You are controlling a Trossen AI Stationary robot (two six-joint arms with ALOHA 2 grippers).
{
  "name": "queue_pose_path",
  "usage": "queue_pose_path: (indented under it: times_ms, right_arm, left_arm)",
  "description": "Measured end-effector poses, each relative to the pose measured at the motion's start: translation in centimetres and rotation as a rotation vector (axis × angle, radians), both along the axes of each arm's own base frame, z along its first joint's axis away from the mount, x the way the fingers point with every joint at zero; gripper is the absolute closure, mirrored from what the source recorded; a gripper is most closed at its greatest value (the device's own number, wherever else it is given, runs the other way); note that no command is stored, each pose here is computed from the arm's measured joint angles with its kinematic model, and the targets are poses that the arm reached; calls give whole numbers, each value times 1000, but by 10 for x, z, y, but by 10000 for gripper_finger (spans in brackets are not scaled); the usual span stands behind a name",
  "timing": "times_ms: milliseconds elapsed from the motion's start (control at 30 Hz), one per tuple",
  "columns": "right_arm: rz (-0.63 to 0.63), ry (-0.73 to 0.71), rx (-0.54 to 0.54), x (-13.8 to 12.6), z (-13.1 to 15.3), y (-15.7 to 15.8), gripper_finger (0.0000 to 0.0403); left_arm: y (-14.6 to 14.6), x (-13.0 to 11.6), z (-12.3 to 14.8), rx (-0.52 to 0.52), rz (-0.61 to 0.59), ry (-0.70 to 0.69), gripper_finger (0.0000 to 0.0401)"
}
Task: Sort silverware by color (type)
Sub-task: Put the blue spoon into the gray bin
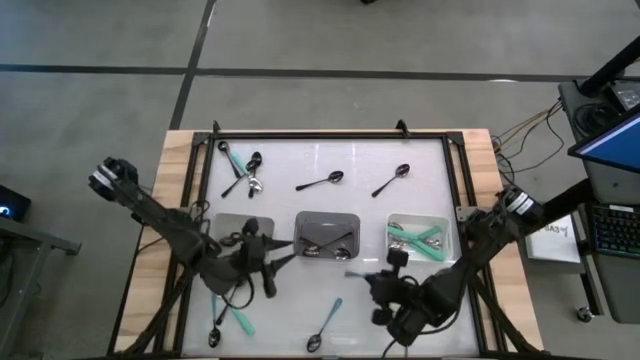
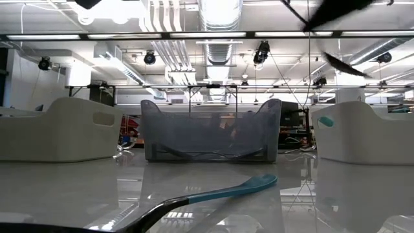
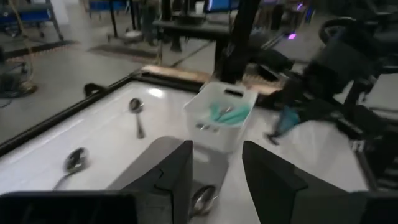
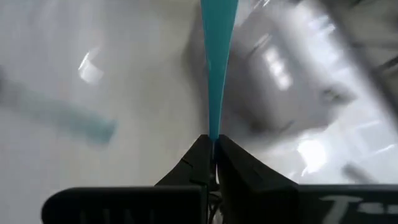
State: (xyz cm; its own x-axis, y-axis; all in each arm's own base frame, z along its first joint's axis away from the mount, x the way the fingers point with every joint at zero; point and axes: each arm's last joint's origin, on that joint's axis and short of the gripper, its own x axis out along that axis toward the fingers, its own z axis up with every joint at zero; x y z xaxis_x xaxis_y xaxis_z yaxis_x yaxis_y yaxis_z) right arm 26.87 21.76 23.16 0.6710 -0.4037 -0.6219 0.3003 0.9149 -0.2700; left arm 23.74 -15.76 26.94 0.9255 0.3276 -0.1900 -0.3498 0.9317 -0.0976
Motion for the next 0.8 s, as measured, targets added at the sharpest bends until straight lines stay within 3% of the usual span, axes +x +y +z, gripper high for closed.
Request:
queue_pose_path:
  times_ms: [233,367,533,800]
  right_arm:
    - [-134,-212,-147,37,13,-28,394]
    - [-127,-226,-201,59,11,-40,394]
    - [-126,-255,-285,79,9,-46,394]
    - [-87,-257,-371,100,0,-49,394]
  left_arm:
    - [-14,20,-34,54,-5,-185,278]
    - [-18,28,-39,137,64,-276,278]
    - [-17,31,-44,163,167,-324,278]
    - [-18,35,-43,141,141,-363,278]
